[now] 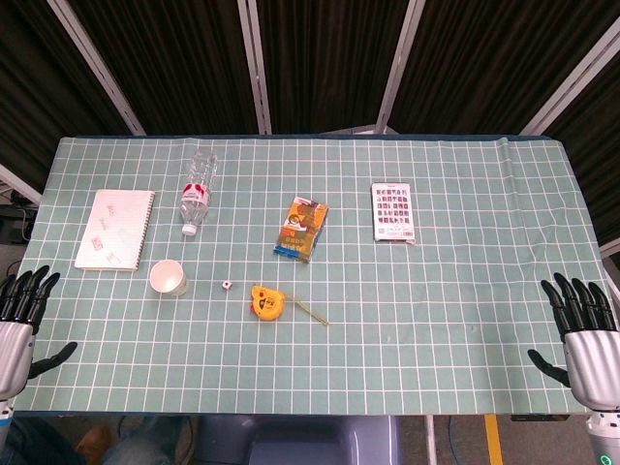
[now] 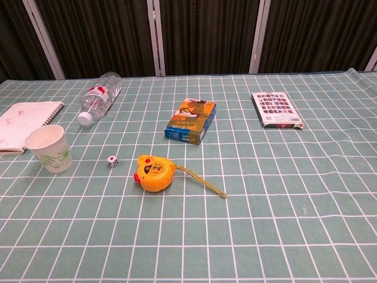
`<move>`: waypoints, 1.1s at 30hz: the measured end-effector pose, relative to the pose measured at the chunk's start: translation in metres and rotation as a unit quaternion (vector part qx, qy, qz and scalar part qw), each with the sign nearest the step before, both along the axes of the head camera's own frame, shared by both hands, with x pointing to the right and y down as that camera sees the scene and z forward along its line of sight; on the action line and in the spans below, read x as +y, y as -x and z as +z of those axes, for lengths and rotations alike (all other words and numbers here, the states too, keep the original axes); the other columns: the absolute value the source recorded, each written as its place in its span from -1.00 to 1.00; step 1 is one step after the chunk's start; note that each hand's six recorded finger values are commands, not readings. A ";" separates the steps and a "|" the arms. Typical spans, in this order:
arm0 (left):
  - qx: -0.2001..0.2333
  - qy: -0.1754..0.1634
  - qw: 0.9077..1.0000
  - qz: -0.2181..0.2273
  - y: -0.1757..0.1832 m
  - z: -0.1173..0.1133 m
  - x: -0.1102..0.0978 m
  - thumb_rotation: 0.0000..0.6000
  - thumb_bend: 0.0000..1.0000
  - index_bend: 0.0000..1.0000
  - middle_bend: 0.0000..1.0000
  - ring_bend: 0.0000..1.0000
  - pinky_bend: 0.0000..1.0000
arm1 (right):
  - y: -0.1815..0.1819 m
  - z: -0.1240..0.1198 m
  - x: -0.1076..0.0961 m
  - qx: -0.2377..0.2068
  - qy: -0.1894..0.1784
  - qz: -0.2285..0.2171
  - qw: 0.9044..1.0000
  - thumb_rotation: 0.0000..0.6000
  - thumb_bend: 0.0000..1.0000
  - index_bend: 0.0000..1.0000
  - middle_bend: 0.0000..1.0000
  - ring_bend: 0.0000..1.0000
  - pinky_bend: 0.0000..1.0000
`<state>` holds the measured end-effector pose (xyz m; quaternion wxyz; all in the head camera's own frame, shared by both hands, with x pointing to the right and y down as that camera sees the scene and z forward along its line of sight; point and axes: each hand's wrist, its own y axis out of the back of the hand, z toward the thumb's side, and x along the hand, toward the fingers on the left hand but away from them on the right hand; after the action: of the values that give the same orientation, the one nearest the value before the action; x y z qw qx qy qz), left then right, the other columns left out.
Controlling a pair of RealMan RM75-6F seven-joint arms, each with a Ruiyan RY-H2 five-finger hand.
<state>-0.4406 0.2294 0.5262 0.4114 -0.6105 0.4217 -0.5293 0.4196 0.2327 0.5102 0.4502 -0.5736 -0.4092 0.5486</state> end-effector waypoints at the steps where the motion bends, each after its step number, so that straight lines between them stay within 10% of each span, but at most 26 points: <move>1: 0.001 0.001 1.000 0.000 0.000 0.000 0.000 1.00 -1.00 -1.00 -1.00 -1.00 -1.00 | 0.000 0.000 0.000 0.000 -0.001 0.001 1.000 1.00 -1.00 -1.00 -1.00 -1.00 -1.00; 11: -0.006 0.020 1.000 0.020 -0.010 0.015 -0.008 1.00 -1.00 -1.00 -1.00 -1.00 -1.00 | 0.000 -0.002 -0.006 -0.017 -0.003 0.013 1.000 1.00 -1.00 -1.00 -1.00 -1.00 -1.00; 18: -0.091 0.051 0.985 0.135 -0.055 0.058 -0.036 1.00 -1.00 -1.00 -1.00 -1.00 -1.00 | -0.010 0.005 -0.016 -0.025 0.012 0.037 0.999 1.00 -1.00 -1.00 -1.00 -1.00 -1.00; 33: -0.331 0.021 0.878 0.344 -0.144 0.155 -0.061 1.00 -1.00 -1.00 -1.00 -1.00 -1.00 | -0.027 0.010 -0.027 -0.012 0.011 0.072 0.997 1.00 -1.00 -1.00 -1.00 -1.00 -1.00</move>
<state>-0.2963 0.1682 0.6811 0.6707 -0.5144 0.0131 -0.5343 0.4465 0.2060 0.5203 0.3982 -0.5538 -0.4491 0.5771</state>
